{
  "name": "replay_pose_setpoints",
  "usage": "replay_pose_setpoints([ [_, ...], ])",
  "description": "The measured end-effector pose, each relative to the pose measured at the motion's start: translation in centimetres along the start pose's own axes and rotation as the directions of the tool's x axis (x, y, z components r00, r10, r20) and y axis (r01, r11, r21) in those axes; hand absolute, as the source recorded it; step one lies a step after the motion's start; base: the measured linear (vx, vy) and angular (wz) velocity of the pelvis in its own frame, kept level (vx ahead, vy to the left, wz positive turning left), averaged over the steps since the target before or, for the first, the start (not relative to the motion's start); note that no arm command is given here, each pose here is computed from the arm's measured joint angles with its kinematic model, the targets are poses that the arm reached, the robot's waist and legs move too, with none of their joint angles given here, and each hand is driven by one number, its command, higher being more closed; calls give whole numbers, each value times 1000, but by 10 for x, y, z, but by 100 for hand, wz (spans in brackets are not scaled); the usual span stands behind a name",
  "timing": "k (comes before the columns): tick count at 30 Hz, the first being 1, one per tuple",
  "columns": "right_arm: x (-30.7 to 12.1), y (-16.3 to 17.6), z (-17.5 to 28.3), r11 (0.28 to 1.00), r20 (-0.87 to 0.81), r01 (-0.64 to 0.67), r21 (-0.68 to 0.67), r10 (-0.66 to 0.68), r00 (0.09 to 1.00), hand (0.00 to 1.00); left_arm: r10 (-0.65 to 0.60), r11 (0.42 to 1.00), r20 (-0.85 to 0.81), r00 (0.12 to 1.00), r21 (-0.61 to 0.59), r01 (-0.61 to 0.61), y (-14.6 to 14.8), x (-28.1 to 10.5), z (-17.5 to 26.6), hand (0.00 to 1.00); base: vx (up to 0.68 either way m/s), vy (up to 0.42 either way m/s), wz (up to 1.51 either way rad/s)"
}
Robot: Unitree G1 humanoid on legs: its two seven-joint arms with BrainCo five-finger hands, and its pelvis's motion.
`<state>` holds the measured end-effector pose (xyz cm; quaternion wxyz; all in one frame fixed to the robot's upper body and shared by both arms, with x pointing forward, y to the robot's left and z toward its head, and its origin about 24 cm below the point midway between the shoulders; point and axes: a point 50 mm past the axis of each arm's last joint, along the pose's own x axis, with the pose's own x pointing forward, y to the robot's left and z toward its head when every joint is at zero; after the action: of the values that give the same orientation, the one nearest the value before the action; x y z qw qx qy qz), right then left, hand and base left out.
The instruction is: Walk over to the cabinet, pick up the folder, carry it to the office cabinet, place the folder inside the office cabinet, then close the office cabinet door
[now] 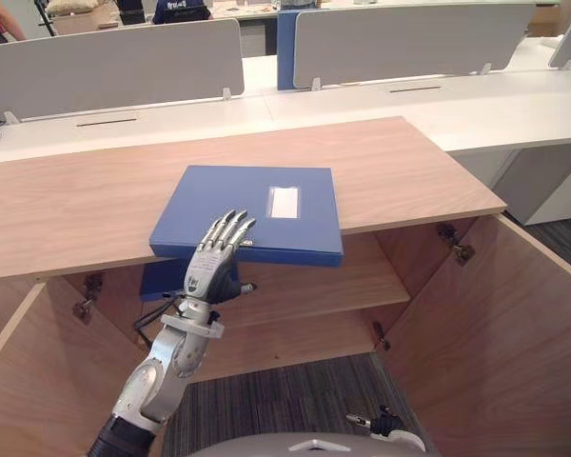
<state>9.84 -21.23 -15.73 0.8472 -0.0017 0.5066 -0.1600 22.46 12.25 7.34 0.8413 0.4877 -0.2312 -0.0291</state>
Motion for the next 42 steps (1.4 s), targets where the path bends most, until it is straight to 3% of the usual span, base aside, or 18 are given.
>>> replay_pose_setpoints([
  [1,0,0,0,1000,-2,0,3,0,1000,0,-2,1000,-5,1000,4,2,-1,0,-1,0,0,0,0],
  [2,0,-1,-1,1000,-6,2,5,-2,1000,0,0,1000,-8,1000,12,0,-3,2,-1,100,0,0,0],
  [22,-1,-5,-11,995,-51,22,96,-17,999,0,75,992,56,996,99,-81,3,28,2,100,-1,-5,-2],
  [31,-2,-4,-11,995,-48,20,96,-16,999,0,203,979,40,978,-2,-203,27,29,7,100,-1,-3,-2],
  [36,-2,-6,-14,995,-51,25,99,-20,998,0,417,901,8,909,-136,-412,64,22,19,100,1,-6,-4],
  [42,-4,-9,-17,995,-45,33,96,-29,999,0,640,745,-50,767,-208,-634,103,11,21,100,-25,-10,-1],
])
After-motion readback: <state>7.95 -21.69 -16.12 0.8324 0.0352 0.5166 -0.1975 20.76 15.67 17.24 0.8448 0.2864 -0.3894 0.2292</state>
